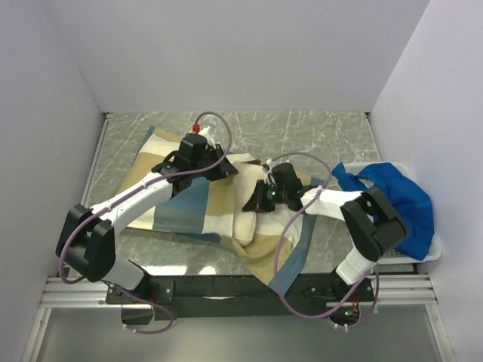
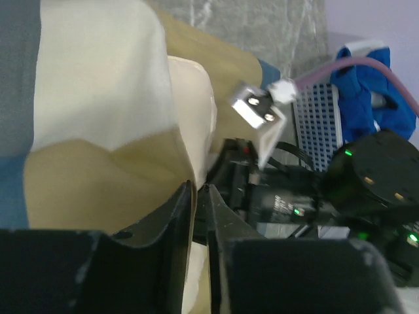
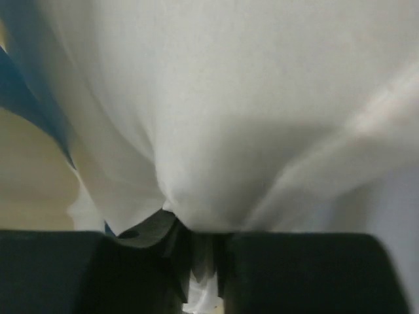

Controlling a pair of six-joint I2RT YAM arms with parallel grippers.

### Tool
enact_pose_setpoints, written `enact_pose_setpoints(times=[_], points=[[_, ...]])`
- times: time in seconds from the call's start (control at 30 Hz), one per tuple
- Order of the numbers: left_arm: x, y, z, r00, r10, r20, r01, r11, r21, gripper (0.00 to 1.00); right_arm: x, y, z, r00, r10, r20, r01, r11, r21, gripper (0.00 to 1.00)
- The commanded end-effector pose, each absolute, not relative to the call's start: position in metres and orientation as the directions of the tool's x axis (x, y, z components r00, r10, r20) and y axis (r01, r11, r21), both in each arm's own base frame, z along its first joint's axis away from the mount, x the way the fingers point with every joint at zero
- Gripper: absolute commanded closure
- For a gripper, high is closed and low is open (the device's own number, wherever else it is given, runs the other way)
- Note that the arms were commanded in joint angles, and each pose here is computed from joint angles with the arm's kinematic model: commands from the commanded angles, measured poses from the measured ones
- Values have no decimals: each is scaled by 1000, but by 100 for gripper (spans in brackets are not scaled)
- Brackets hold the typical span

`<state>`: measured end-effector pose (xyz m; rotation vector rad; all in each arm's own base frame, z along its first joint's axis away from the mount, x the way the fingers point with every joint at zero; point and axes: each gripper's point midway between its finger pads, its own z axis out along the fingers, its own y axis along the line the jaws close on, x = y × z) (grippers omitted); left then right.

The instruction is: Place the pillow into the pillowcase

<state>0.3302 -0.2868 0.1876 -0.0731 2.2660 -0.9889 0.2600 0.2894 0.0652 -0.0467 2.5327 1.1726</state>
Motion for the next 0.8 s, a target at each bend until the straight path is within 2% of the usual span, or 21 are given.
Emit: enact_pose_setpoints(times=[0.0, 0.03, 0.07, 0.1, 0.13, 0.17, 0.27, 0.33, 0.37, 0.4, 0.43, 0.47, 0.5, 0.57, 0.63, 0.77], points=[[310, -294, 194, -769, -230, -596, 286, 710, -643, 75, 258, 281, 70, -902, 117, -415, -227, 691, 686, 61], [309, -292, 189, -765, -218, -607, 287, 727, -624, 75, 255, 270, 68, -896, 117, -428, -217, 726, 653, 54], [303, -293, 185, -767, -201, -609, 291, 737, -610, 73, 264, 260, 88, -853, 155, -499, -230, 746, 625, 46], [299, -291, 183, -764, -193, -616, 293, 746, -598, 69, 265, 253, 96, -836, 169, -523, -230, 757, 612, 37], [301, -288, 182, -749, -189, -635, 290, 768, -570, 68, 267, 240, 99, -825, 180, -535, -210, 782, 586, 33], [297, -291, 181, -746, -170, -643, 301, 776, -554, 66, 268, 234, 121, -789, 206, -579, -226, 779, 585, 25], [294, -295, 182, -724, -126, -678, 308, 820, -482, 59, 281, 194, 146, -707, 298, -641, -145, 826, 544, 15], [296, -299, 178, -721, -80, -689, 310, 851, -423, 46, 288, 169, 148, -673, 352, -651, -79, 840, 537, 14], [297, -301, 175, -702, -60, -710, 298, 881, -368, 38, 300, 145, 146, -651, 409, -639, -12, 836, 548, 14], [301, -306, 173, -703, -25, -710, 290, 902, -319, 30, 299, 142, 145, -666, 421, -615, -11, 820, 573, 14], [294, -316, 172, -689, 35, -724, 323, 909, -263, 27, 304, 134, 144, -657, 439, -613, 2, 814, 581, 14], [307, -316, 186, -640, 33, -767, 282, 939, -195, 23, 309, 124, 143, -648, 458, -609, 30, 813, 581, 14], [308, -322, 170, -650, 87, -755, 281, 951, -132, 18, 311, 122, 144, -644, 462, -610, 33, 813, 581, 14], [304, -335, 169, -628, 181, -757, 310, 950, -29, 14, 314, 123, 141, -654, 462, -599, 36, 810, 585, 14], [302, -338, 140, -634, 293, -716, 311, 944, 111, 10, 318, 122, 138, -654, 472, -591, 47, 805, 591, 15], [316, -333, 114, -620, 380, -686, 237, 925, 298, 5, 321, 124, 132, -666, 479, -572, 56, 796, 602, 15]])
